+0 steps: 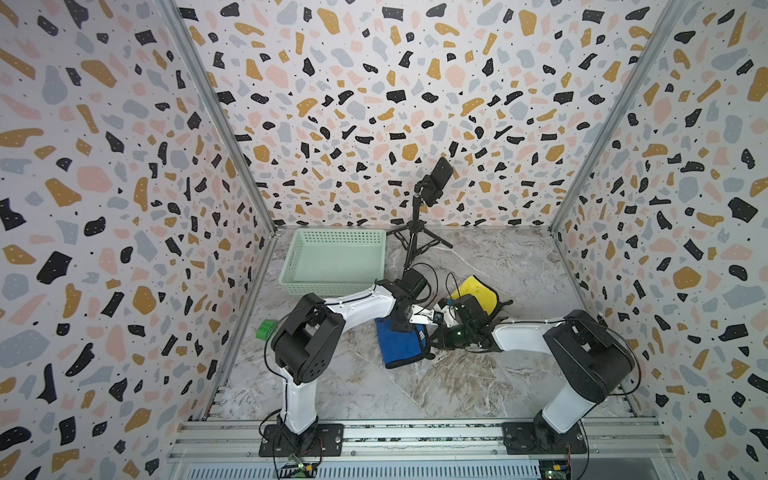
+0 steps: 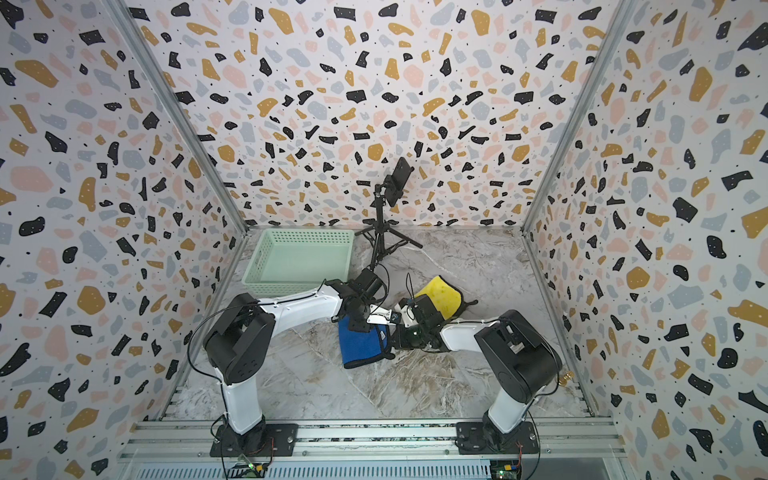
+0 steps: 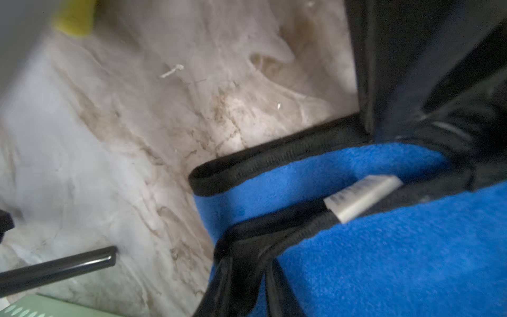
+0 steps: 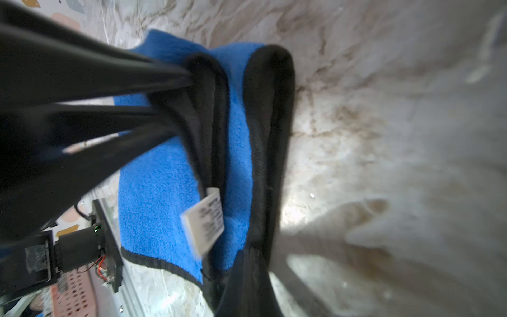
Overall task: Fold the square dishcloth
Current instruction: Smooth out the cleaning item at the center of the board.
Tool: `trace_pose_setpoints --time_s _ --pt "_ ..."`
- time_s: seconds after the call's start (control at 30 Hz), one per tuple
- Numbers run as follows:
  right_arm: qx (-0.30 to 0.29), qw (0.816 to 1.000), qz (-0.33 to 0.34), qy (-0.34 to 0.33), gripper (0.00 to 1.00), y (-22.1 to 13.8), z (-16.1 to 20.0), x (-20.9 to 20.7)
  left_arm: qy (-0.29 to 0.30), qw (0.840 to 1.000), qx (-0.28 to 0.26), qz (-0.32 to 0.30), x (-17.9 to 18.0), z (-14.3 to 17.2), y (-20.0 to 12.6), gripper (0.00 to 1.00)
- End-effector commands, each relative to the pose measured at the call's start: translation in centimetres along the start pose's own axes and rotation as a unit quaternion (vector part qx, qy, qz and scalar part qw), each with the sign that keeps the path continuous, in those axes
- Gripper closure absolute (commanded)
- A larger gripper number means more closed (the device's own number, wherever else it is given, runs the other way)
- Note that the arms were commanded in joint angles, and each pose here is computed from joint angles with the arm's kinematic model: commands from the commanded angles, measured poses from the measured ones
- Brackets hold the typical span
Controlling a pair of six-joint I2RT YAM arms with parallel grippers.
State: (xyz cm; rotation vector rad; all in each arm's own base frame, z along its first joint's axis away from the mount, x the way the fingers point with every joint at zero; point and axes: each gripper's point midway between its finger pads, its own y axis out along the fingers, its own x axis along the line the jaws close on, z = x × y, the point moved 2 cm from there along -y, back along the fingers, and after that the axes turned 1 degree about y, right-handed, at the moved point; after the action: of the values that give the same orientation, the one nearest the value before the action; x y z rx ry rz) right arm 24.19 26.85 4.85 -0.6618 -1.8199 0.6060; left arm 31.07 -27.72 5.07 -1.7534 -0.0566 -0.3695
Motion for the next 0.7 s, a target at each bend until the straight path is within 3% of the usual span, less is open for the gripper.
trace_pose_setpoints --time_s 0.0,0.03,0.13,0.37,0.5,0.67 --pt "-0.054 0.998 0.013 -0.026 1.0 -2.3 -1.4 0.8 -0.04 0.999 0.001 -0.028 1.2 0.0 0.3 0.66" --pt "-0.063 0.997 0.015 -0.029 1.0 -2.7 -1.5 0.9 -0.051 0.998 -0.002 -0.034 1.5 -0.1 0.0 0.62" --pt "-0.081 0.996 0.017 -0.029 1.0 -3.4 -1.7 0.9 -0.081 0.996 -0.027 -0.036 2.1 -1.0 -2.1 0.28" --pt "-0.099 0.994 -0.054 -0.016 1.0 -3.6 -2.0 3.0 -0.123 0.986 -0.103 -0.052 2.3 -2.5 -10.0 0.22" --pt "-0.09 0.992 -0.089 -0.025 1.0 -3.4 -1.8 4.7 -0.156 0.976 -0.139 -0.057 1.9 -1.0 -12.6 0.2" --pt "-0.063 0.992 -0.097 -0.04 1.0 -1.8 -2.2 6.9 -0.242 0.947 -0.206 -0.038 2.1 2.7 -14.8 0.18"
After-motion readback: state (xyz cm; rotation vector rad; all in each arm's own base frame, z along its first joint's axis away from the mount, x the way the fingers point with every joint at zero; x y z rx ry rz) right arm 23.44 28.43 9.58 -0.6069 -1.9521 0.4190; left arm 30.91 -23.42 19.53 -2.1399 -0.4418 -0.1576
